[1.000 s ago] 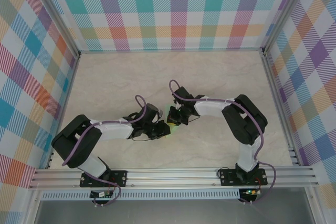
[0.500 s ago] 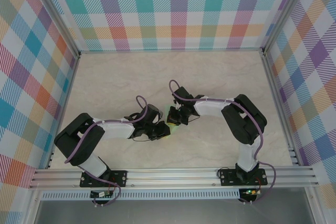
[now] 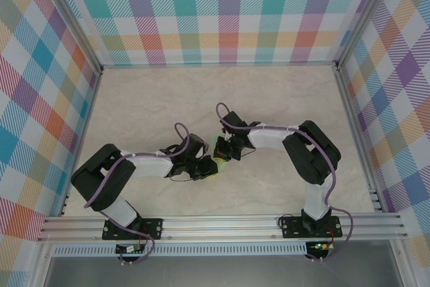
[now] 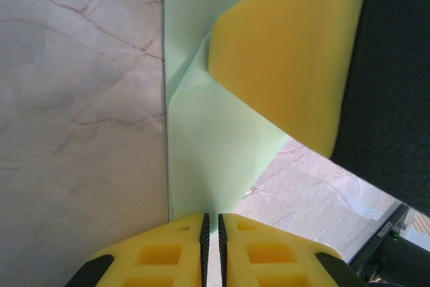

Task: Fold a paper plane with a square sheet of paper (pick it up from the middle)
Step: Third fold the triangle at the center of the table.

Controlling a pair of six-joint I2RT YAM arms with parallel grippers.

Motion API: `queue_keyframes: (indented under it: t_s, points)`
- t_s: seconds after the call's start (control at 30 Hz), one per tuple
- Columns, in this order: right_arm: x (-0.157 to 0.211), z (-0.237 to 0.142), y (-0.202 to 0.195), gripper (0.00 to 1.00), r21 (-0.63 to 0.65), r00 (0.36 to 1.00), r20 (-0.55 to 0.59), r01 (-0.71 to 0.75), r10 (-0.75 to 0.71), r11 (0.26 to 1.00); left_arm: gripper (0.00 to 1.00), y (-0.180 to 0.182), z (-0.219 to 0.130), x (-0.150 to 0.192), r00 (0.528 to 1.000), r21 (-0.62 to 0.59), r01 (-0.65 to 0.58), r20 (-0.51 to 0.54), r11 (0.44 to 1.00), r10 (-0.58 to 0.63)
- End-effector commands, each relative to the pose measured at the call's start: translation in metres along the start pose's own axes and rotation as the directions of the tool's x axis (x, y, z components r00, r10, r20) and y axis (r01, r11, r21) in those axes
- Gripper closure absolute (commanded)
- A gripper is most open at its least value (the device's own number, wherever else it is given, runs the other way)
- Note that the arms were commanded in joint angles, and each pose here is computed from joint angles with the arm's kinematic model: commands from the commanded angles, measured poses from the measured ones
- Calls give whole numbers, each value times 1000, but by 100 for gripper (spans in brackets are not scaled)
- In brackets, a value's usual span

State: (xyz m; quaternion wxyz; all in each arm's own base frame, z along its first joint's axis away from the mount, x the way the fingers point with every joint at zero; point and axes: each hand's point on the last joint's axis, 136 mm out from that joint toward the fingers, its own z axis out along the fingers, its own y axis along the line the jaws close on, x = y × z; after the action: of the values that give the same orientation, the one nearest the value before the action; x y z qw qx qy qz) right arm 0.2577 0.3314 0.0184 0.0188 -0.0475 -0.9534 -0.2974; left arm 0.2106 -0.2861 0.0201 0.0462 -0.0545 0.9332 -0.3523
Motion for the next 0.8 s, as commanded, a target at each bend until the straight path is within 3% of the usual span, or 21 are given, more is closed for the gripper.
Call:
queue_keyframes:
  t_s: [0.0,0.27,0.4,0.63,0.77]
  points:
    - [-4,4,5,95,-6,1000,2,29,-29,1000,85,2,3,2,1000,-26,-8,-9,1000,8]
    - [-6,0,10,93,-11,999,6,35,-34,999,85,8,1,3,1000,-54,-3,-10,999,3]
    - [-9,-13,16,85,-14,999,33,43,-43,999,86,13,1,5,1000,-75,3,-14,997,-4]
    - [-21,-67,9,67,48,974,216,51,-60,998,89,18,1,7,1000,-101,10,-14,995,-11]
    - [-7,-70,5,71,-1,975,205,83,-81,997,90,21,1,6,1000,-115,18,-8,993,-19]
